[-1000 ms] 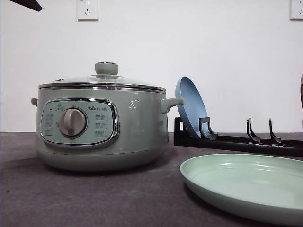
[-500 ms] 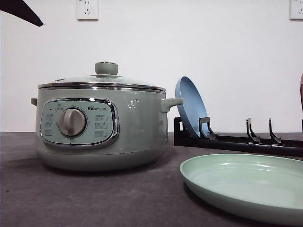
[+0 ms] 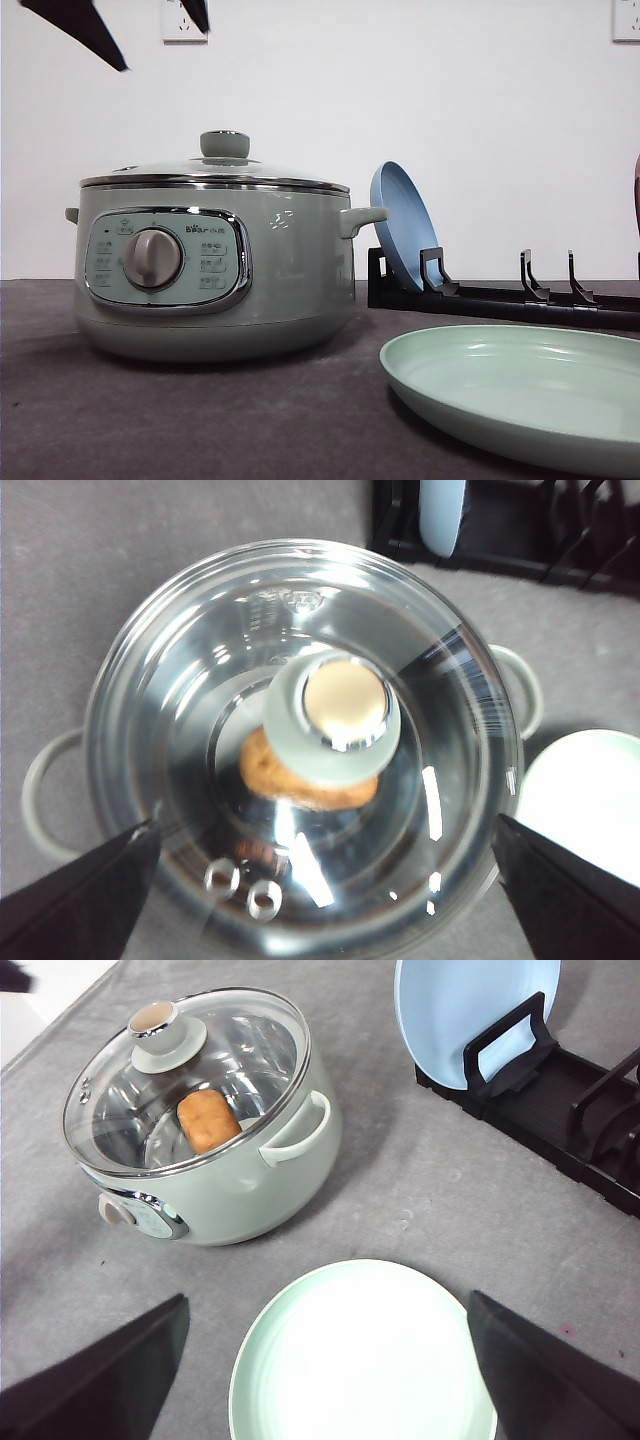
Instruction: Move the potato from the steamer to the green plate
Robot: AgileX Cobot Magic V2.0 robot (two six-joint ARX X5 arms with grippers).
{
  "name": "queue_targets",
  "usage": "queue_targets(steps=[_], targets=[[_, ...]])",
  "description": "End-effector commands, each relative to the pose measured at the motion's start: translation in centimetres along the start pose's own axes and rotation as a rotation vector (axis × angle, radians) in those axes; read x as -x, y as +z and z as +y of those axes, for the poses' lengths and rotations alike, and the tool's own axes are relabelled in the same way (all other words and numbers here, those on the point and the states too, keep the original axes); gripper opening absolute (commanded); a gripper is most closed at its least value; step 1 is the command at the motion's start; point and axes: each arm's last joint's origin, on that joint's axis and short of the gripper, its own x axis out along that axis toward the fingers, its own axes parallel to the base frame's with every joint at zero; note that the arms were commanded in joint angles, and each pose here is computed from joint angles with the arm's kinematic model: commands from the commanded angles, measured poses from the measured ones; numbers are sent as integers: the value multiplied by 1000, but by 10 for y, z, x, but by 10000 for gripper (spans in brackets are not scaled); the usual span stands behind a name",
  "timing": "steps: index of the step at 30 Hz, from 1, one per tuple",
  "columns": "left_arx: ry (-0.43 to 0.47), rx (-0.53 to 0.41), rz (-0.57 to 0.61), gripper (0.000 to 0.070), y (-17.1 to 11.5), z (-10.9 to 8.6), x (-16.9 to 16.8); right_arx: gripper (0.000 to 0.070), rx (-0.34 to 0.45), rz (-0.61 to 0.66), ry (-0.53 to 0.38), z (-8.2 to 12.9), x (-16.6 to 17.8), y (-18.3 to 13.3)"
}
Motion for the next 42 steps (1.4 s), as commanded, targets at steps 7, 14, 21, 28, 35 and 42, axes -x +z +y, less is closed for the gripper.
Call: queue_targets(steps=[7,14,21,28,35,42], targets=[[-19,-74,14,668,29,-15,-35,561,-4,-14,8,1,1,3],[21,-108,72,664,31,-16,-65,561,-7,-13,8,1,1,3],[22,-116,114,656,30,-14,-83,561,-6,-12,7,1,1,3],[22,-126,146,628,29,-13,-95,561,-6,-13,7,1,1,3],[23,-126,154,518,28,-12,-99,561,-6,-13,4,1,1,3],[54,-131,155,509,28,-13,-99,561,-5,-14,4,1,1,3]])
